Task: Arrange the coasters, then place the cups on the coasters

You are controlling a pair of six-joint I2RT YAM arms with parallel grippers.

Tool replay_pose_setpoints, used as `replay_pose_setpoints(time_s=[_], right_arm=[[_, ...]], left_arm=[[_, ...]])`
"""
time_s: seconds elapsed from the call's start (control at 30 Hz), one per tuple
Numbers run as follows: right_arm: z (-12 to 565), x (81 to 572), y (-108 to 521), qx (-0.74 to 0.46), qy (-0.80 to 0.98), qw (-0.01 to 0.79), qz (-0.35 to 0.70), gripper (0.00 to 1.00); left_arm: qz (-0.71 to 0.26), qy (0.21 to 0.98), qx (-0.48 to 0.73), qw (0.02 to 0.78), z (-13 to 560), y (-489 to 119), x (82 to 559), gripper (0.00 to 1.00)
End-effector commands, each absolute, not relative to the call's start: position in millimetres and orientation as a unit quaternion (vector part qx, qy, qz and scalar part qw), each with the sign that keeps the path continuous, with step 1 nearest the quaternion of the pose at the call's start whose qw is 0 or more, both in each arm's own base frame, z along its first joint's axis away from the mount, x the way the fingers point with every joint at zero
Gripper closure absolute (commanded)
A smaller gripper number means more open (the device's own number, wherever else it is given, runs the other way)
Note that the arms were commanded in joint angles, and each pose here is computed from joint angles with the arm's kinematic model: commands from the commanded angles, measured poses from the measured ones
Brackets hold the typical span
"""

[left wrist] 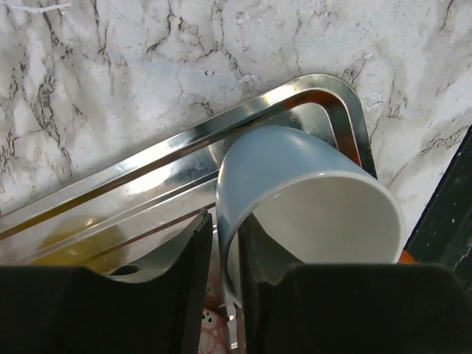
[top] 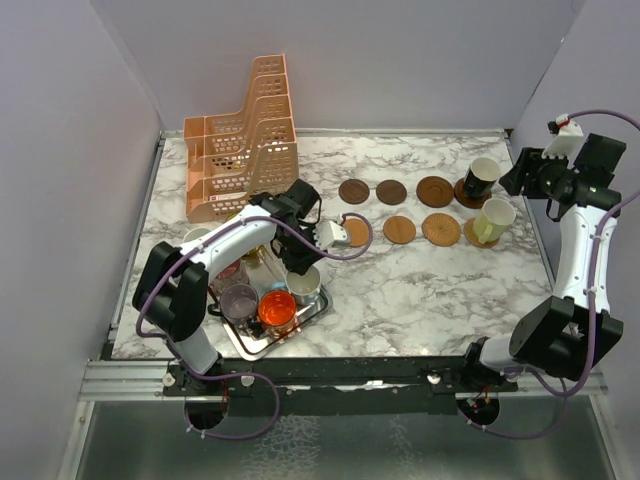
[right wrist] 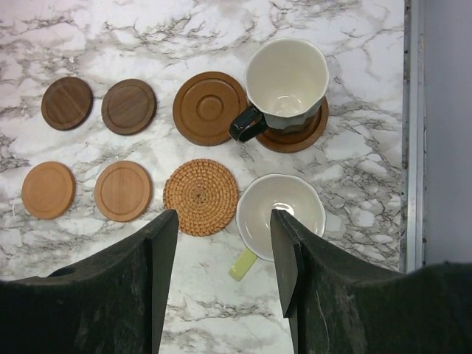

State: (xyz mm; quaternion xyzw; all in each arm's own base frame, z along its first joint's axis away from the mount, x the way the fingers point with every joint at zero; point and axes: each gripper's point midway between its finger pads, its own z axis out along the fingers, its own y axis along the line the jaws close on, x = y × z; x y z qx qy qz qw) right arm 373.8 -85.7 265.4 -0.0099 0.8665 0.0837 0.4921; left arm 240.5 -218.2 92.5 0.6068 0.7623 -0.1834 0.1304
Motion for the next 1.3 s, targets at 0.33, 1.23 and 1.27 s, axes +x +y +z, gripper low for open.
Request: replay_pose_setpoints(time_s=[0.33,1.23,1.27], right_arm=[[279.2,382.4,-42.4,-0.078,0.843,0.511,0.15,0.46],[248.4,355.1,191.5,-0.411,0.633,0.577,0.312,0.22],[246.9,357.2,191.7,-0.41,0.632,0.584,0.303,0.21]], left_arm=[[-0.174,0.748,0.611,0.193,136.0,-246.1,261.8,1.0],[-0.315,0.835,0.321,0.316,246.6,-360.9,422.5,1.0],[-0.324,0.834,0.318,0.314,248.2,-364.5,422.6,1.0]])
